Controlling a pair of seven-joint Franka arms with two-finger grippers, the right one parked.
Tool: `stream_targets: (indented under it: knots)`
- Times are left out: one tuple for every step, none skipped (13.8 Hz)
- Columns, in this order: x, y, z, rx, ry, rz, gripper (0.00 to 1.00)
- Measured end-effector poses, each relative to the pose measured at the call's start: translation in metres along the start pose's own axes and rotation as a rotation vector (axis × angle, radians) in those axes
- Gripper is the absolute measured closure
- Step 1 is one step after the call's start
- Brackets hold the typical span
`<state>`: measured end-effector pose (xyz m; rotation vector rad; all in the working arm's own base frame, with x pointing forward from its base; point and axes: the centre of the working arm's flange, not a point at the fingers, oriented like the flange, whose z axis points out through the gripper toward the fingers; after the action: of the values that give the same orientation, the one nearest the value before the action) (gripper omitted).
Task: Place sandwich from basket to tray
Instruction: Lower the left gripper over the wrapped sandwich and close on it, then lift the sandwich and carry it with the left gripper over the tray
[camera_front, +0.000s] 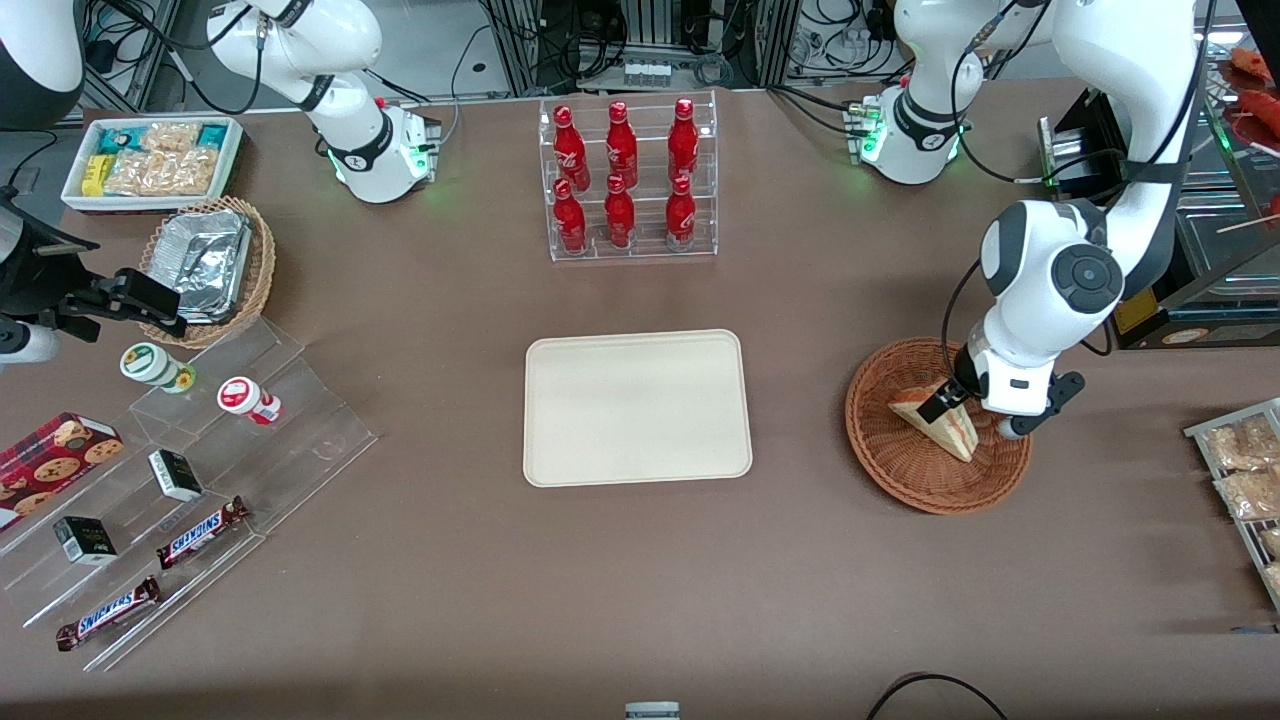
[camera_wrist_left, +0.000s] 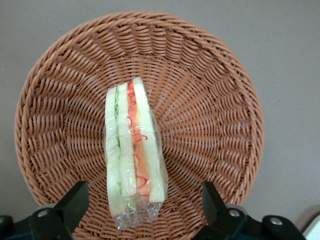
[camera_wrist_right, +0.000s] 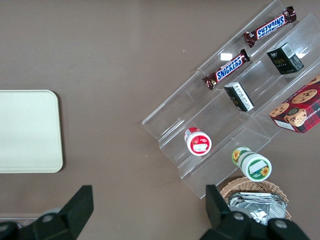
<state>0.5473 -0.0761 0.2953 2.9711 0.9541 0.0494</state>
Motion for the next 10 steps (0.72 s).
stream_targets:
  knots:
    - [0.0, -0.001, 0.006, 0.001, -0.003, -0.002, 0.0]
    - [-0.001, -0.002, 0.014, -0.001, -0.003, -0.004, 0.0]
    - [-0.001, -0.002, 0.021, -0.002, -0.003, -0.006, 0.0]
    - [-0.001, -0.002, 0.028, 0.001, -0.009, -0.008, 0.0]
    - [-0.002, -0.003, 0.035, 0.006, -0.015, -0.01, 0.0]
    - [-0.003, -0.004, 0.04, 0.007, -0.018, -0.011, 0.0]
    - [-0.003, -0.004, 0.045, 0.006, -0.019, -0.012, 0.02]
    - [-0.003, -0.005, 0.049, 0.009, -0.023, -0.014, 0.04]
    - [-0.002, -0.006, 0.051, 0.011, -0.025, -0.016, 0.11]
    - [-0.002, -0.006, 0.053, 0.012, -0.026, -0.018, 0.24]
